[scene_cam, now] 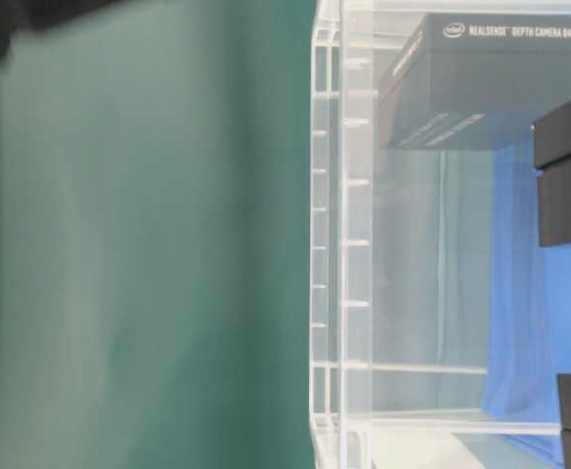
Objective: Take the box out of the case with the right arm.
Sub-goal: 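Open the right gripper and withdraw it to the right, then move the open right gripper over the right black box in the case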
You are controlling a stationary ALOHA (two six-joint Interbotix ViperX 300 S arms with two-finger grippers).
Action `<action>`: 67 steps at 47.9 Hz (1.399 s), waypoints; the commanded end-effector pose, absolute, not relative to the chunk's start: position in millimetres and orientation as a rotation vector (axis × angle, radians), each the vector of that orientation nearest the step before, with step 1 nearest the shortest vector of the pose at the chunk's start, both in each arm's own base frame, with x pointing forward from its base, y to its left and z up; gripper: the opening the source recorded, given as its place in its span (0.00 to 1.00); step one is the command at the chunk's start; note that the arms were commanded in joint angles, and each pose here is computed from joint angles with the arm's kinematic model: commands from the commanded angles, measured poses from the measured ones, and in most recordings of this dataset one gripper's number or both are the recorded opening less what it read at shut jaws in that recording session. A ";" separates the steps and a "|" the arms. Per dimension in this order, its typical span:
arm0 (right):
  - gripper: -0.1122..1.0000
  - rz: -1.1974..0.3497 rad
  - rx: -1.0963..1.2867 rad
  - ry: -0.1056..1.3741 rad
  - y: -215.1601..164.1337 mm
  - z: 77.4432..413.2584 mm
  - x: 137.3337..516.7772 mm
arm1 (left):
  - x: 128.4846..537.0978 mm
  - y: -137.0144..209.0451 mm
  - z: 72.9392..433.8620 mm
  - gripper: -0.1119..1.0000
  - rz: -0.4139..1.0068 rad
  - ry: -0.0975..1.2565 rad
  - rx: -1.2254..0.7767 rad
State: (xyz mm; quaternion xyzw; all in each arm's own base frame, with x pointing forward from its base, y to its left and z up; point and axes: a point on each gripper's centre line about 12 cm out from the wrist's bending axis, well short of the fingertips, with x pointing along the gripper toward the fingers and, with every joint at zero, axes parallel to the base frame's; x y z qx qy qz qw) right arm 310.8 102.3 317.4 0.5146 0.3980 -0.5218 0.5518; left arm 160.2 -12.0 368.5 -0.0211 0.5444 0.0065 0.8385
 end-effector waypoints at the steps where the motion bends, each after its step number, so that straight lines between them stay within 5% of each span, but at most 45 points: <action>1: 0.91 -1.198 1.253 0.937 105.0 327.2 285.7 | 161.6 -12.0 375.9 0.12 0.013 1.127 -0.044; 12: 0.91 -1.207 1.294 0.934 110.3 325.4 238.2 | 161.6 -12.0 375.9 0.12 0.013 1.127 -0.044; 32: 0.91 -1.214 1.288 0.923 101.3 325.1 233.3 | 162.0 -12.0 375.7 0.12 0.014 1.128 -0.045; 67: 0.91 -1.241 1.160 0.915 -54.3 332.4 209.3 | 162.0 -12.0 375.2 0.12 0.013 1.130 -0.044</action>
